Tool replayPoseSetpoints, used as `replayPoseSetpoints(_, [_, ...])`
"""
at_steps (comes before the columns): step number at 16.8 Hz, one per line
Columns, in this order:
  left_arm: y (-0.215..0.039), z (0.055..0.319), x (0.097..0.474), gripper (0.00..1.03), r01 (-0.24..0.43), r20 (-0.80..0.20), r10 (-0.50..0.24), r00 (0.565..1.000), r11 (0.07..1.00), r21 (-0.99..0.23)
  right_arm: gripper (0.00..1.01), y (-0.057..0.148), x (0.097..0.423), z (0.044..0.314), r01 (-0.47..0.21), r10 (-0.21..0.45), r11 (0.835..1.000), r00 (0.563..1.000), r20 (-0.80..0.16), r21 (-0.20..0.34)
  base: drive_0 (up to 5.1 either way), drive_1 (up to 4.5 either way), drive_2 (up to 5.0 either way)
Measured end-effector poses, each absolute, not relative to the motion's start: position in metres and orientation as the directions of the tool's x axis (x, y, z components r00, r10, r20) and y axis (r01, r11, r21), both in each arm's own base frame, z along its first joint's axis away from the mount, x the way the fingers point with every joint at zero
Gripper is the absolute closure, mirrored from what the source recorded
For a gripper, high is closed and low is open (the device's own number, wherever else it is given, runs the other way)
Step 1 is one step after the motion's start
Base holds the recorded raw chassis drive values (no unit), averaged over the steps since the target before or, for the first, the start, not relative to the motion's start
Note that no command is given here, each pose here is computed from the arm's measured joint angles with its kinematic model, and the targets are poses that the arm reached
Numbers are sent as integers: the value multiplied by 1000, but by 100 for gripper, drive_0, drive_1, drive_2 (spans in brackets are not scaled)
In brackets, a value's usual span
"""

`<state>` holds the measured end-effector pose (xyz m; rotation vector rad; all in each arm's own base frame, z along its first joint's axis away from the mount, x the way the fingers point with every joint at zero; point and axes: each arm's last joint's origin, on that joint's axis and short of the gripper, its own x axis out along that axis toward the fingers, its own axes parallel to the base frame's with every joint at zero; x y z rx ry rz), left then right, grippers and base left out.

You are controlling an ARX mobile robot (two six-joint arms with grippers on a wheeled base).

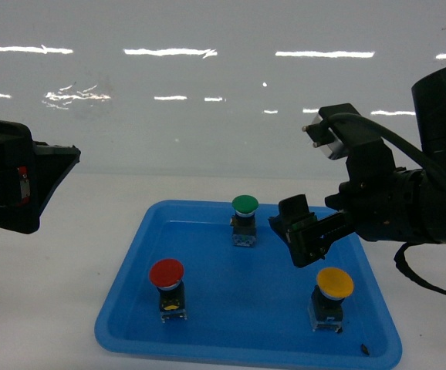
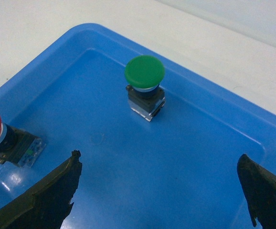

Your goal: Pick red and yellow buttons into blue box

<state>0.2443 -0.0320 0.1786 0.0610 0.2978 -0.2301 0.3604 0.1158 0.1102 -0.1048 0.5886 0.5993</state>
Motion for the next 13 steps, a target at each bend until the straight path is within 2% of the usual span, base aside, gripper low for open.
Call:
replayPoseSetpoints(5, [-32,179,244,5,233,-298,-216,930,972,25,3,119,350,90,-563,467,826,643,-607,39,0,0,0])
replayPoseSetpoints(6, [-32,179,244,5,234,-298,-216,930,972,26,3,120,344,74,-576,460,817,607,-647,41,0,0,0])
replayPoseSetpoints(7, [-32,179,244,5,234,-298,-216,930,972,26,3,124,340,64,-597,463,802,589,-662,29,0,0,0])
replayPoseSetpoints(9, [-32,179,244,5,233,-298,-215,930,972,25,3,125,340,50,-607,446,794,574,-687,9,0,0,0])
replayPoseSetpoints(12, [-32,179,244,5,234,-297,-216,930,972,26,3,121,349,39,-607,416,794,573,-706,-25,0,0,0])
replayPoseSetpoints(13, [-32,179,244,5,233,-298,-216,930,972,25,3,117,354,39,-600,409,799,577,-707,-28,0,0,0])
